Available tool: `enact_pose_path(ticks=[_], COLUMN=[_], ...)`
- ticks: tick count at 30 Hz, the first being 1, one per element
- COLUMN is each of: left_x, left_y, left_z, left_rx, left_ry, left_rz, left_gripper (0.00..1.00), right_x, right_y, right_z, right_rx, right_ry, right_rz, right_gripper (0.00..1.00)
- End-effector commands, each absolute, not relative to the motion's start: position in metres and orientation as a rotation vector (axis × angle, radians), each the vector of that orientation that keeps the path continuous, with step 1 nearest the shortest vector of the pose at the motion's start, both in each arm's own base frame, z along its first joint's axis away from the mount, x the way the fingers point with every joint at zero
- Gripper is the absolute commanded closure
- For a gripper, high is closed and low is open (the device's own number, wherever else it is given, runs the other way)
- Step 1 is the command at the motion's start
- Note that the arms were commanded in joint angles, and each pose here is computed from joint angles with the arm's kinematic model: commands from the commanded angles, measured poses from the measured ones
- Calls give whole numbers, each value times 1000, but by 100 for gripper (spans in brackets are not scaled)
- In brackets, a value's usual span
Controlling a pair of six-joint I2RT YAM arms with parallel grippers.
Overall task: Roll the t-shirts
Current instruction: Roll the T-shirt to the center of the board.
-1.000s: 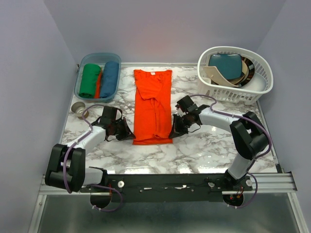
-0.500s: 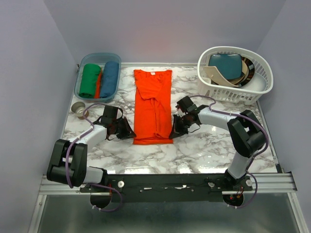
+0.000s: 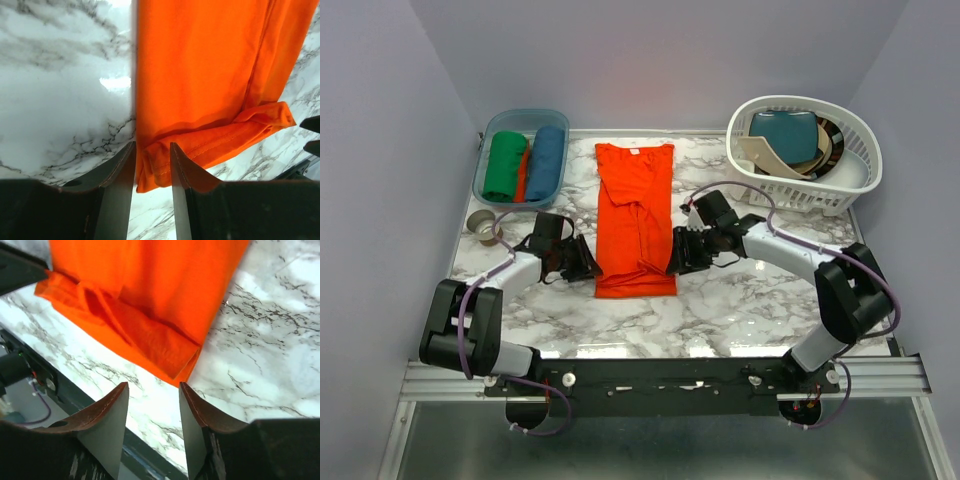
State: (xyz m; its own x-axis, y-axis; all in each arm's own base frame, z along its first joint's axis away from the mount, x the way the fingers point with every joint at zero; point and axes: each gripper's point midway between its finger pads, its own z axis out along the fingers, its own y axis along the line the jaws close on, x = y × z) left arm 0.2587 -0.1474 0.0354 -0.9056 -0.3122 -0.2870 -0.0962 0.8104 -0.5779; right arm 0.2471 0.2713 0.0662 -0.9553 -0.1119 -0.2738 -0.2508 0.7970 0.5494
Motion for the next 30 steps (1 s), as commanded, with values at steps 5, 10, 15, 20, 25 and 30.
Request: enact_pose_path(ticks=[5,10,15,20,25,30], left_x=[304,261,226,221,224,236], left_y=[-133,-132,-149,-151,-154,-156], left_z=[88,86,70,56,52,48], left_rx=[-111,-182,-252,-261,-261,-264], left_ry=[2488,2643,2716,2734,2758,2765], left_rz=[-654,-710,-905,-935,-955,-952], left_gripper=[53,66,100,100,100,100], right_x=[230,204,208,223,237,254], right_y=[286,308,317,321,325,329], right_z=[96,95,80,63,54,52], right_rx=[-949,-1390,-1452,-1468,-1481,-1466], right_ry=[2381,2109,2108,2139,2149,2156], right_rz=[861,831,796,729,671,594], right_gripper=[52,66,75,78,79,80])
